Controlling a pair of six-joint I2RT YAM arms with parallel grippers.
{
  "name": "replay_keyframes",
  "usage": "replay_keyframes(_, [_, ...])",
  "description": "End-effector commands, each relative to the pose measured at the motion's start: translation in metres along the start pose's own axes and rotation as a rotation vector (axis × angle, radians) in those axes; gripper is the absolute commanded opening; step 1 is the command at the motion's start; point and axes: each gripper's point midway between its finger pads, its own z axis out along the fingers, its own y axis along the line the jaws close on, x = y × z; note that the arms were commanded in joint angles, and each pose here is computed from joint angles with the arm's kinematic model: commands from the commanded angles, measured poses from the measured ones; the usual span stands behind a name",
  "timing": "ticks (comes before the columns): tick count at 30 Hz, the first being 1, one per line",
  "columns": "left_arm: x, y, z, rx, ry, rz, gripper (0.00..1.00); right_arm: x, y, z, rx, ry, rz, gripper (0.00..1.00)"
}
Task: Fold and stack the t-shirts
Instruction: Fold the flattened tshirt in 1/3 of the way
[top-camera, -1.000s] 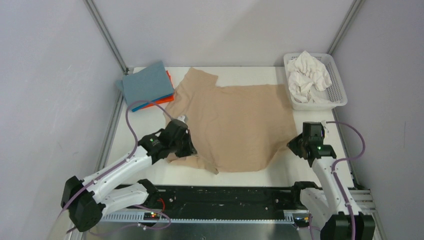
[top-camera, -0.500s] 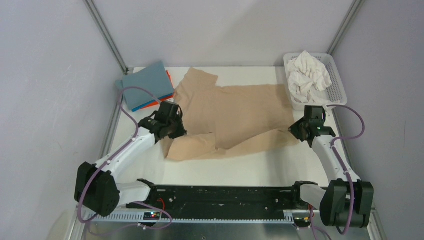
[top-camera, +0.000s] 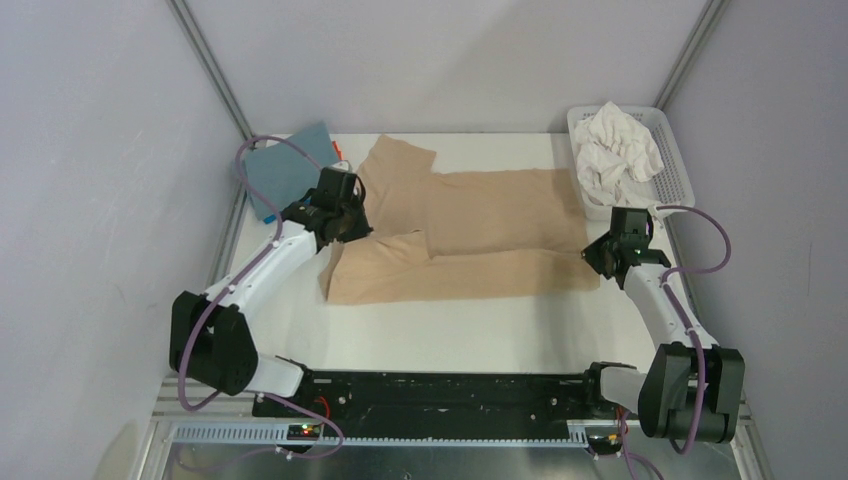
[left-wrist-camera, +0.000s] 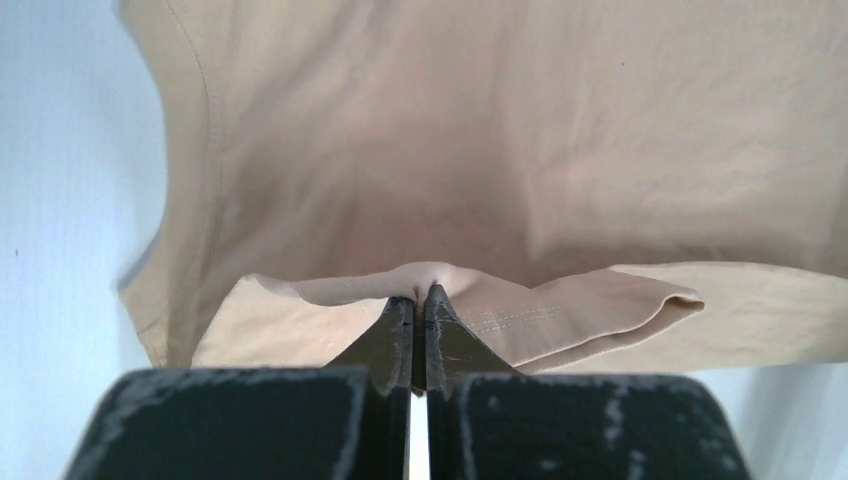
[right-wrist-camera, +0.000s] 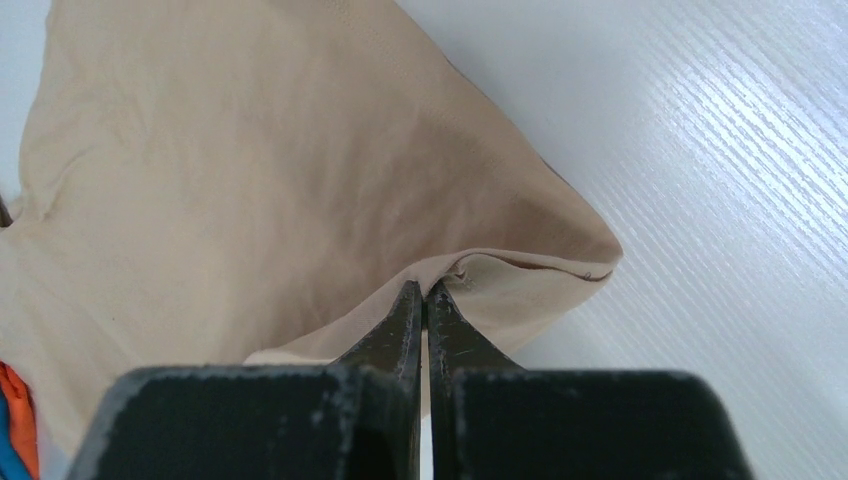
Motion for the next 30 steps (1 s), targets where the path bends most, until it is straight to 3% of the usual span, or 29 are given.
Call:
replay_keyframes(1, [-0.026, 0.002, 0.005, -0.022, -0.057, 0.027, 0.0, -0.028, 0.013, -0.001, -0.026, -0.086, 0.003, 0.01])
replay_keyframes(9, [-0.039, 0.0, 0.032, -0.052, -0.029, 0.041, 0.02, -0.031, 0.023, 0.016, -0.055, -0.088, 0.018, 0.03])
replay_keyframes(12, [-0.04, 0.005, 0.051, -0.092, -0.007, 0.038, 0.08, -0.031, 0.023, 0.027, -0.044, -0.085, 0.025, 0.04])
replay_keyframes(14, [-0.045, 0.007, 0.059, -0.115, -0.011, 0.024, 0.19, -0.032, 0.023, 0.035, -0.038, -0.089, 0.029, 0.08])
replay_keyframes(18, [-0.064, 0.006, 0.072, -0.126, -0.026, 0.001, 0.62, -0.04, 0.024, 0.044, -0.028, -0.115, 0.048, 0.29])
replay_keyframes(19, [-0.069, 0.006, 0.073, -0.124, -0.033, -0.007, 0.86, -0.042, 0.023, 0.044, -0.019, -0.123, 0.056, 0.37])
replay_keyframes(20, [-0.077, 0.0, 0.072, -0.107, -0.044, -0.012, 0.93, -0.045, 0.024, 0.042, -0.015, -0.133, 0.058, 0.4])
replay_keyframes(21, [-0.08, -0.003, 0.069, -0.094, -0.048, -0.013, 0.98, -0.045, 0.02, 0.041, 0.011, -0.139, 0.063, 0.54])
replay_keyframes(23, [-0.085, -0.013, 0.057, -0.047, -0.06, -0.022, 0.99, -0.042, 0.014, 0.034, 0.043, -0.139, 0.046, 0.79])
replay_keyframes(25, [-0.081, -0.013, 0.044, -0.036, -0.07, -0.04, 1.0, -0.037, 0.005, 0.024, 0.083, -0.138, 0.021, 0.94])
replay_keyframes(30, [-0.033, -0.01, 0.036, -0.023, -0.018, -0.027, 1.0, -0.003, 0.013, -0.003, 0.012, -0.101, -0.081, 0.99])
